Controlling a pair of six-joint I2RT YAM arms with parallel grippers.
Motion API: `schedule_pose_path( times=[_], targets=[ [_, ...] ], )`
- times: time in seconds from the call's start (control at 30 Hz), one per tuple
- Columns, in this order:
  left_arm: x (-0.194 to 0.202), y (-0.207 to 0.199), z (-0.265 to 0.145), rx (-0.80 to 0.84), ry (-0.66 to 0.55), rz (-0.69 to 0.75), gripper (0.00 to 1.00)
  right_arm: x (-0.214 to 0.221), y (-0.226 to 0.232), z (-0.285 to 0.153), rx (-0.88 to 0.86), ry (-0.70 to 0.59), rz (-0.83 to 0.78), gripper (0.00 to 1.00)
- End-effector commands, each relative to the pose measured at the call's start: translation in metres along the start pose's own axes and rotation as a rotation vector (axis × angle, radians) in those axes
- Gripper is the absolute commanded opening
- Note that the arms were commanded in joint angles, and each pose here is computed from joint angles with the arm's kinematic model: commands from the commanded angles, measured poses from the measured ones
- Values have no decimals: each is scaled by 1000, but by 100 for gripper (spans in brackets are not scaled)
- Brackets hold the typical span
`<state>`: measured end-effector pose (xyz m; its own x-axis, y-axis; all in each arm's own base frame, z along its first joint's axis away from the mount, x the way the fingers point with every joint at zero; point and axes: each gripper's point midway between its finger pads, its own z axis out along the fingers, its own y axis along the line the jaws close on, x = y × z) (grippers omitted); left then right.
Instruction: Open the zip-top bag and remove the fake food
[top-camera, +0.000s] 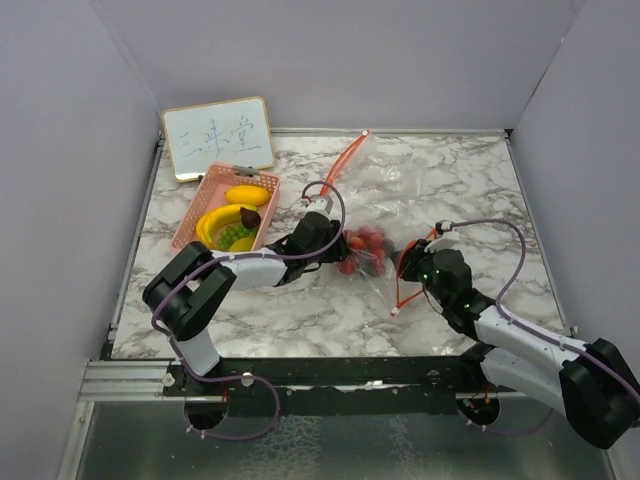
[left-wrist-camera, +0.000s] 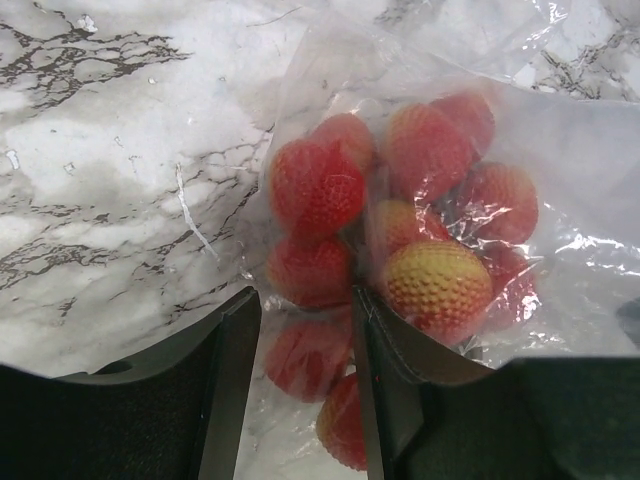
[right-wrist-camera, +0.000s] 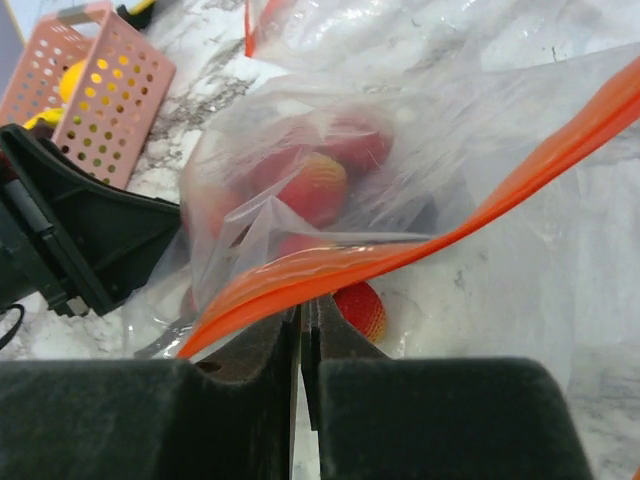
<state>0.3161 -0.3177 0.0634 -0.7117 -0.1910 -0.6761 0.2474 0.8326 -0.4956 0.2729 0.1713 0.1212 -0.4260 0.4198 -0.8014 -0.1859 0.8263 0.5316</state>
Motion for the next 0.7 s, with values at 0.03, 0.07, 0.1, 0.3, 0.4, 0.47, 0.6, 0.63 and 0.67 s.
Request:
schedule_pose_path(
  times=[0.03, 0.07, 0.1, 0.3, 0.4, 0.47, 0.6, 0.63, 0.67],
  targets=[
    [3, -15, 10, 50, 13, 1, 44, 17, -8, 18, -26, 33, -9, 9],
    [4, -16, 11, 51, 17, 3, 44, 20, -10, 21, -28, 44, -7, 9],
    [4, -17, 11, 53, 17, 6, 44, 21, -9, 24, -33, 48, -6, 10],
    [6, -17, 12, 49, 27, 16, 43, 26, -8, 42, -49, 75, -18, 21],
    [6, -16, 13, 42, 28, 20, 43, 27, -5, 45, -81, 76, -12, 31],
    [8, -15, 13, 39, 32, 21, 43, 26, -1, 45, -106, 72, -9, 38],
    [9, -15, 15, 40, 37, 21, 43, 24, 2, 44, -133, 65, -16, 50],
    [9, -16, 16, 42, 37, 23, 43, 24, 3, 44, -139, 61, -20, 52],
    [10, -16, 17, 43, 40, 22, 43, 22, 4, 44, -143, 56, -25, 53]
  ],
)
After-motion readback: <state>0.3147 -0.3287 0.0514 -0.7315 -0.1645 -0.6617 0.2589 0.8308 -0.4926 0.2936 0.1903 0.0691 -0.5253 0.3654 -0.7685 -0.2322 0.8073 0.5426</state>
